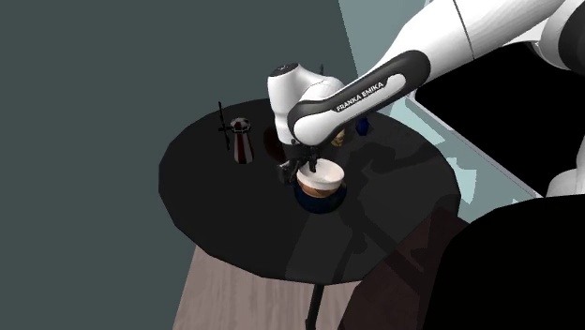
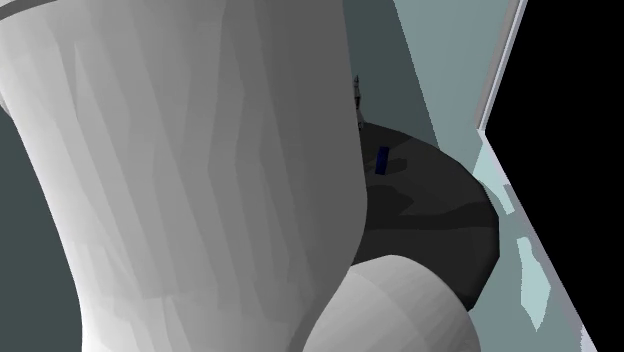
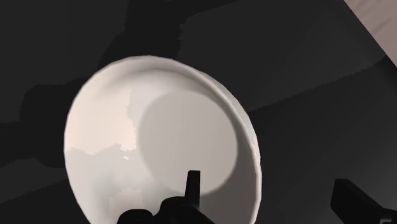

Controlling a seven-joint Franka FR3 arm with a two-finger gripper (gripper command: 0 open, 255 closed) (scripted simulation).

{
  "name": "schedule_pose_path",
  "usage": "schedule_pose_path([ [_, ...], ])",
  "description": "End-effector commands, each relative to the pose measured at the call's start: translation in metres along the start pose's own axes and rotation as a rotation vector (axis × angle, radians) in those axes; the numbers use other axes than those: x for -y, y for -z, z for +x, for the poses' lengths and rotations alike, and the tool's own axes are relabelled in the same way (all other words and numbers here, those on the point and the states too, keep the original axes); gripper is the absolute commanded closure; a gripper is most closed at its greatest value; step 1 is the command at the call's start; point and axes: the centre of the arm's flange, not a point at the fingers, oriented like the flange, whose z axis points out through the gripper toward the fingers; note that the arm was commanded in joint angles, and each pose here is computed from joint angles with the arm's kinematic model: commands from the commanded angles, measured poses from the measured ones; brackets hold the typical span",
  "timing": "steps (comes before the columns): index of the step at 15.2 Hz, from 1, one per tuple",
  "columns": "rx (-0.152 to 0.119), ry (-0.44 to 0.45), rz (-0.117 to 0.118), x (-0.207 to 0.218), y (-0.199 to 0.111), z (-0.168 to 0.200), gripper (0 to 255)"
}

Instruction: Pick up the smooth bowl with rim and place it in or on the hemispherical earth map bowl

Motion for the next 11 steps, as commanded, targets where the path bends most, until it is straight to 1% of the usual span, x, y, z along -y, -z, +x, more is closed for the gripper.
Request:
schedule_pose_path([
  [1,0.000,0.000,0.000,0.000,0.021,0.000,0],
  [3,0.000,0.000,0.000,0.000,0.045,0.000,0],
  [11,0.000,0.000,0.000,0.000,0.045,0.000,0],
])
